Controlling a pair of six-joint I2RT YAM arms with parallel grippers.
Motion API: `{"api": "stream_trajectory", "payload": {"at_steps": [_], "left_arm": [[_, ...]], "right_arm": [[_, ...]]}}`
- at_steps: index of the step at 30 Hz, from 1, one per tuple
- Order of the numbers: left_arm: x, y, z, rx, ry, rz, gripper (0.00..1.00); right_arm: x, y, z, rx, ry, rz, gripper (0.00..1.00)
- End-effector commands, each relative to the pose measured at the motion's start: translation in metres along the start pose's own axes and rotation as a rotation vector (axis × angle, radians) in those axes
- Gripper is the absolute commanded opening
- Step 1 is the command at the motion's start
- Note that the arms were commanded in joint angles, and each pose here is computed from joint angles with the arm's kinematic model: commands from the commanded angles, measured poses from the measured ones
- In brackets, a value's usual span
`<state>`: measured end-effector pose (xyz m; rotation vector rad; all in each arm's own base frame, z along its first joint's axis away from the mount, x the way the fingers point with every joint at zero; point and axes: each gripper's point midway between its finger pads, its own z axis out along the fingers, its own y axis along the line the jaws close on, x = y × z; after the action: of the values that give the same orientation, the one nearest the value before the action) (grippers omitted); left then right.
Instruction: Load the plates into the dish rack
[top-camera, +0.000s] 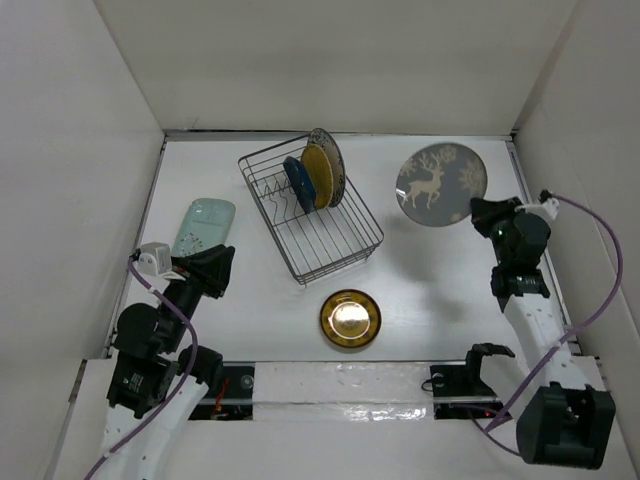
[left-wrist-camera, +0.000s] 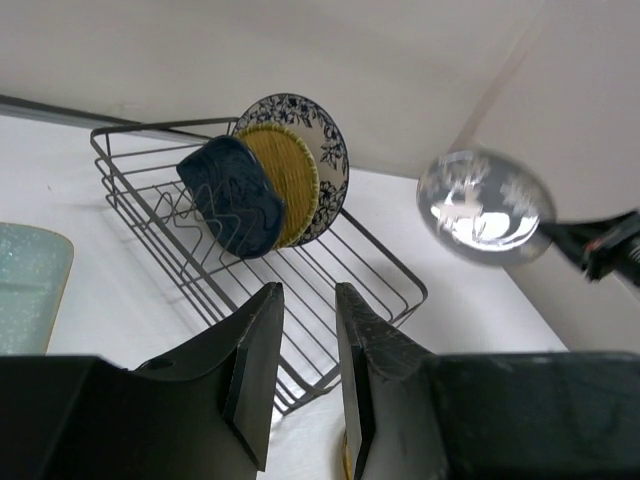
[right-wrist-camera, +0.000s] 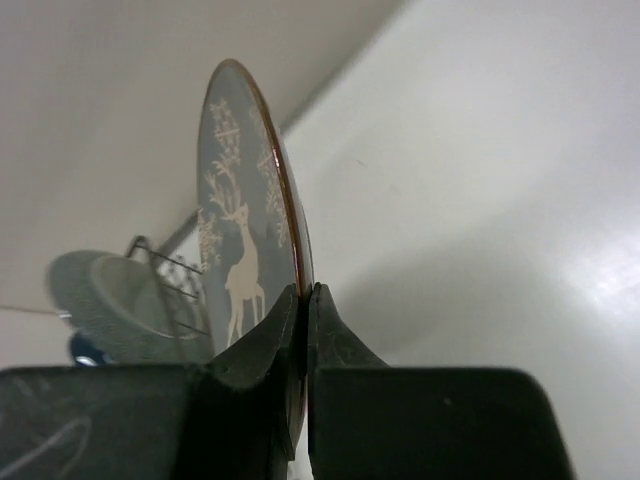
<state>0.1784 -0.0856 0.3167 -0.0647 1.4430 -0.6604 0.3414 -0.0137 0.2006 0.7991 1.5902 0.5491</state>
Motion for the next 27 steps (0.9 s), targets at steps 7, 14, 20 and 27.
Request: {"api": "stream_trajectory", "payload": {"at_steps": [7, 14, 20, 27], "left_arm": [[0.004, 0.003, 0.016, -0.016, 0.043, 0.02, 0.23], [0.001, 0.009, 0.015, -0.049, 0.024, 0.024, 0.23], [0.0, 0.01, 0.015, -0.052, 0.019, 0.022, 0.23], [-0.002, 0.009, 0.013, -0.048, 0.011, 0.023, 0.23]], "right_arm": [[-0.045, 0.264, -0.017, -0.466, -0.222, -0.283, 0.0], [0.026, 0.371, 0.021, -0.518, -0.161, -0.524, 0.0], [0.094, 0.4, 0.061, -0.464, -0.118, -0.69, 0.0], [0.13, 0.412, 0.064, -0.36, -0.199, -0.883, 0.0]]}}
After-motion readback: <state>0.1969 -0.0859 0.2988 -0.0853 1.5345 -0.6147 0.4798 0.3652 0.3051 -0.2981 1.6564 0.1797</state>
